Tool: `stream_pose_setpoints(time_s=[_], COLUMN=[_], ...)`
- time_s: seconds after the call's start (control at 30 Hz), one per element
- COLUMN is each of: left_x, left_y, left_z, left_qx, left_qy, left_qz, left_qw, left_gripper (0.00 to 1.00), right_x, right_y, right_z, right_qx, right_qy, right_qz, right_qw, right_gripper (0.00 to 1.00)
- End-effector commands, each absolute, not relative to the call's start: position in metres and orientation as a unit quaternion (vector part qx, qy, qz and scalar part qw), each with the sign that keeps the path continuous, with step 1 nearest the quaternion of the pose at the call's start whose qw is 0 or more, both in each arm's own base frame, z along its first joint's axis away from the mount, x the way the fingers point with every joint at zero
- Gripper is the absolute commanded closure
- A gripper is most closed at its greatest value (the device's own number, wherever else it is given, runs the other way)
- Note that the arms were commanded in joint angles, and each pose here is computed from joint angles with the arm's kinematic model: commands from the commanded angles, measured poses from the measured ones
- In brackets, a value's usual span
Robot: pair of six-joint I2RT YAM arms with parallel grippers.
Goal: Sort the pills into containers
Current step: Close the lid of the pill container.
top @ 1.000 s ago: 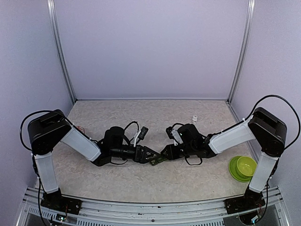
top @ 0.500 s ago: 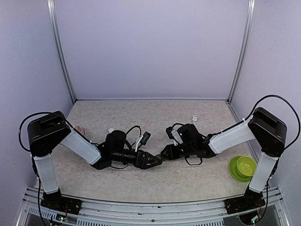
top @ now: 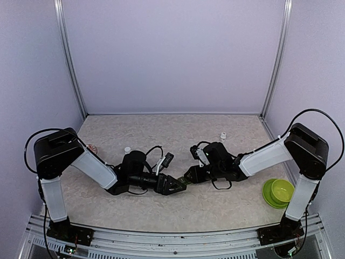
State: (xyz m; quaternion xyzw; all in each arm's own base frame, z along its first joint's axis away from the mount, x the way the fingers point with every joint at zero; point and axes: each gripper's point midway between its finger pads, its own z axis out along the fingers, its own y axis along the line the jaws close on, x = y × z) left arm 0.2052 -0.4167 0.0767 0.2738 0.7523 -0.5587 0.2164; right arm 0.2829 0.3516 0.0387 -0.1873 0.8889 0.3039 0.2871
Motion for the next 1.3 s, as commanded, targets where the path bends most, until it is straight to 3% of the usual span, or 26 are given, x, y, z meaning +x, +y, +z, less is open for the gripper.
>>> stream_pose_setpoints(time_s=[0.0,0.93,1.27], left_x=[0.203,0.203,0.226], left_y=[-0.419,-0.403,-0.408], left_z=[0.057,0.013,0.076], left_qx=[0.27,0.254,0.261], left_qy=[0.77,0.818,0.783], left_qz=[-0.543,-0.488,-0.515], left_qw=[0.197,0.167,0.23], left_gripper=[0.01,0.01,0.01], right_x=[0.274,0.272,0.272], right_y=[0.345,0.342,0.347], right_z=[0.017,0.01,0.017], right_qx=[-0.19,-0.19,-0.192], right_qy=[0.904,0.909,0.905], right_qz=[0.279,0.271,0.28], right_qw=[0.264,0.253,0.255], right_gripper=[0.66,0.66,0.65])
